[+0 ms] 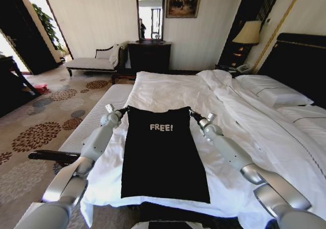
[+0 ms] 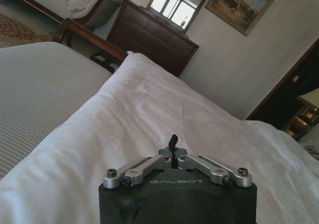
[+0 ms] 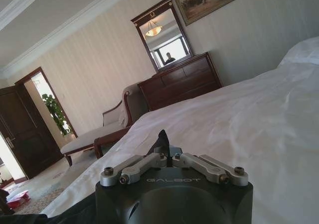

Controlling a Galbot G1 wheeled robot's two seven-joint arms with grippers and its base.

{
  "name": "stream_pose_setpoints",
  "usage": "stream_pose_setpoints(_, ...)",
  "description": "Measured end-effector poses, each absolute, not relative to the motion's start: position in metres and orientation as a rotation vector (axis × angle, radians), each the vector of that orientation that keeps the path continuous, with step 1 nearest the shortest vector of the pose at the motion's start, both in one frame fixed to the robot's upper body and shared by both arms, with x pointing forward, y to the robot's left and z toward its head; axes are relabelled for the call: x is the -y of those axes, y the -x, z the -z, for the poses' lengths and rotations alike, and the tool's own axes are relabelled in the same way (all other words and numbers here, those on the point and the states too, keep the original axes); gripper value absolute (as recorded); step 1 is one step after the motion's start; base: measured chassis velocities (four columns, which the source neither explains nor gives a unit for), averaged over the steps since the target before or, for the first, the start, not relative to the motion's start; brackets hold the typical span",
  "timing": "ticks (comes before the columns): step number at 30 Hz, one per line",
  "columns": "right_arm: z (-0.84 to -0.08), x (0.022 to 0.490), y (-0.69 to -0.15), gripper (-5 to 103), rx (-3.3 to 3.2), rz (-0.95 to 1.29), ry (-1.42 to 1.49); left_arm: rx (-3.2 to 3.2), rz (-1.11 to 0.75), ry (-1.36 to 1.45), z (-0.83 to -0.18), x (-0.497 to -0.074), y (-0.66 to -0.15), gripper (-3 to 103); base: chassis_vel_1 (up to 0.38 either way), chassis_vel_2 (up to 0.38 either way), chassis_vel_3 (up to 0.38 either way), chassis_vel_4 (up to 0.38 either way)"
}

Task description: Fold the clothes on the bed.

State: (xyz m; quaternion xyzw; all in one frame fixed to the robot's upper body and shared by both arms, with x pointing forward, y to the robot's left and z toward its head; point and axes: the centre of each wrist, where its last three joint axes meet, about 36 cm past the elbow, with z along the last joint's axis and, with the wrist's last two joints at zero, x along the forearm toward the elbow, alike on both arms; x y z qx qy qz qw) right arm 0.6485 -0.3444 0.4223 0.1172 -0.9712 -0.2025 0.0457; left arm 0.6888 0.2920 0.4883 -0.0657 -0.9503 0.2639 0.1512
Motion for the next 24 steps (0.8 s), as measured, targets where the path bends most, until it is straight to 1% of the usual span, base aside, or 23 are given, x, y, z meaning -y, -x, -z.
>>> stream_pose_setpoints(4, -0.425, 0.344, -0.649, 0, 2.98, 0.627, -0.358, 2.742, -0.746, 0.201, -0.491, -0.292, -0.691, 0, 0.0, 0.0, 0.0, 0.0)
stream_pose_setpoints(10, -0.462, 0.354, -0.664, 0, 3.038, 0.658, -0.366, 2.772, -0.757, 0.21, -0.511, -0.297, -0.698, 0, 0.0, 0.0, 0.0, 0.0)
stream_pose_setpoints(16, -0.462, 0.355, -0.658, 0, 3.035, 0.638, -0.38, 2.785, -0.744, 0.223, -0.518, -0.299, -0.695, 0, 0.0, 0.0, 0.0, 0.0)
stream_pose_setpoints(20, -0.445, 0.35, -0.638, 0, 3.007, 0.606, -0.389, 2.786, -0.709, 0.242, -0.514, -0.301, -0.677, 0, 0.0, 0.0, 0.0, 0.0)
stream_pose_setpoints(24, -0.429, 0.345, -0.598, 0, 2.974, 0.557, -0.453, 2.767, -0.662, 0.318, -0.505, -0.295, -0.633, 0, 0.0, 0.0, 0.0, 0.0)
